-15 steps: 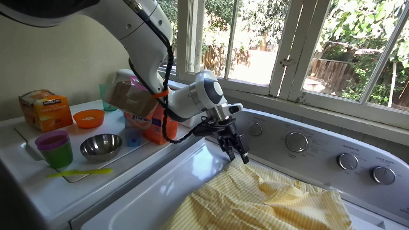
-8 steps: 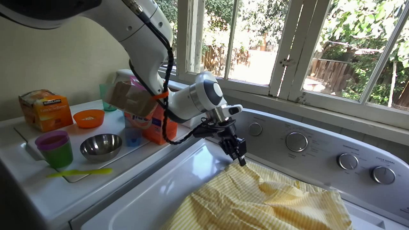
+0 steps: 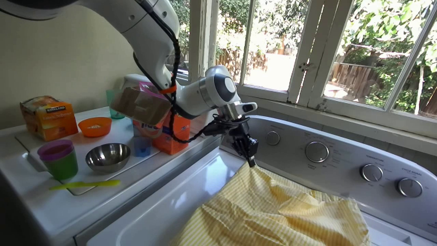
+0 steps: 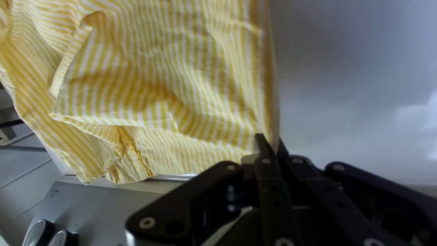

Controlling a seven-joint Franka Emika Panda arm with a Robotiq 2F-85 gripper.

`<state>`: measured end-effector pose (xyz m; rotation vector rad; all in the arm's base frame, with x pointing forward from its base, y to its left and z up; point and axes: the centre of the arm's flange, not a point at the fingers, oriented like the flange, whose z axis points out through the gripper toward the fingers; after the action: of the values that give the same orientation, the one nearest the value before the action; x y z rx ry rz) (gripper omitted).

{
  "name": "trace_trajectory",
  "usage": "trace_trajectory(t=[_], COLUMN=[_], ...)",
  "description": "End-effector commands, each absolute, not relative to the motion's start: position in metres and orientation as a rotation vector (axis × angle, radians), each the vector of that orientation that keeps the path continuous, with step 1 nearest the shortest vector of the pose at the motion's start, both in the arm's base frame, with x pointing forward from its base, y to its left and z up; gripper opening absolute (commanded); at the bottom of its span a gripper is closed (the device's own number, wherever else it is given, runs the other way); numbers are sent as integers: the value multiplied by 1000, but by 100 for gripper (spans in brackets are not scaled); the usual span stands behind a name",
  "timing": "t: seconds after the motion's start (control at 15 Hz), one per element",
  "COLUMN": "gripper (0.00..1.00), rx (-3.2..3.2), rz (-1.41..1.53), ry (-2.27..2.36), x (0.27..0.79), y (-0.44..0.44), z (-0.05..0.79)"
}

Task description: Turn the towel to the right

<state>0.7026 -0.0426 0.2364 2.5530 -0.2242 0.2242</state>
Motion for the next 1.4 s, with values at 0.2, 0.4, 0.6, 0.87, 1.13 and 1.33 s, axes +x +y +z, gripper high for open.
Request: trace_trajectory(t=[0.2, 0.4, 0.6, 0.87, 1.13, 1.33], gripper=[1, 1, 1, 1, 1, 1], rx=[2821, 2939, 3016, 2995, 2994, 2967], rz=[44, -82, -185, -118, -65, -7], ry=[-136, -82, -62, 7, 125, 244], x=[689, 685, 681, 681, 681, 687], y=[5, 24, 24, -38, -115, -171], z=[294, 298, 302, 336, 365, 374])
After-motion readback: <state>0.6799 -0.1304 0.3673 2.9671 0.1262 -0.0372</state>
